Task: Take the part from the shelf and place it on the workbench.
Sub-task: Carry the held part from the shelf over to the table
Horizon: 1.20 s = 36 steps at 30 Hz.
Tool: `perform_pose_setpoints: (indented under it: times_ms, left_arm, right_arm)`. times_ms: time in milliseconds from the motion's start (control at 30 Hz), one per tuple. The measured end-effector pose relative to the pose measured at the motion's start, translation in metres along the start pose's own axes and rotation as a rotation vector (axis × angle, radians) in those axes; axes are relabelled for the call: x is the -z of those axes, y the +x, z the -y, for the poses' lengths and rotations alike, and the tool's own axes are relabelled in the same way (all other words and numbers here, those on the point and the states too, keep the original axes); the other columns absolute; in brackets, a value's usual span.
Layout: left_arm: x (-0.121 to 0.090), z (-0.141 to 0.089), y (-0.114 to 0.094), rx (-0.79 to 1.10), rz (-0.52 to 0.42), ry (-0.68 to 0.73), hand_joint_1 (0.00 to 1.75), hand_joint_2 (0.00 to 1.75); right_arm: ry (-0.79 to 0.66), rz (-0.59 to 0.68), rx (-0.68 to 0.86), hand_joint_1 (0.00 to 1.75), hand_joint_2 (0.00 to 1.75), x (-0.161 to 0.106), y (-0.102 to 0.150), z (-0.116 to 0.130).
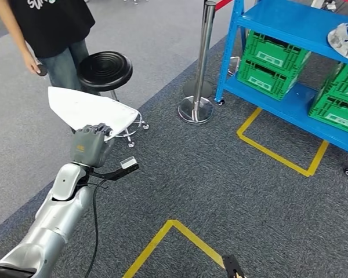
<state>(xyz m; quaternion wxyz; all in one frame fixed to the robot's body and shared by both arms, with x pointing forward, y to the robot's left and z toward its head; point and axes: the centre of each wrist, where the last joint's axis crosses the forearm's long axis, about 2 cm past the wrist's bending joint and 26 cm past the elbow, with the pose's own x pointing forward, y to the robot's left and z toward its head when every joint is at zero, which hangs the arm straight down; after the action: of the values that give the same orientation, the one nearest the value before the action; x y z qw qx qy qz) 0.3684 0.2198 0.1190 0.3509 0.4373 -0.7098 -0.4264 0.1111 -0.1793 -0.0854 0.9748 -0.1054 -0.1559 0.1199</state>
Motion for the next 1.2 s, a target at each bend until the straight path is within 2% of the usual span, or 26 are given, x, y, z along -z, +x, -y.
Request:
perform_pose_setpoints:
  times_ms: [133,600,1200]
  left_arm:
    - [-0.006,0.001,-0.011,0.015,-0.021,-0.006,1.75,1.75]
    - [-0.015,0.007,-0.017,0.022,-0.039,-0.044,1.75,1.75]
    - [-0.007,0.008,-0.016,0.018,-0.042,-0.059,1.75,1.75]
  right_arm:
    - [0.004,0.007,-0.009,0.00,0.00,0.000,0.007,-0.001]
    - [0.025,-0.007,-0.018,0.00,0.00,-0.001,0.010,-0.002]
    - [0.035,-0.006,-0.016,0.00,0.00,-0.002,0.015,-0.004]
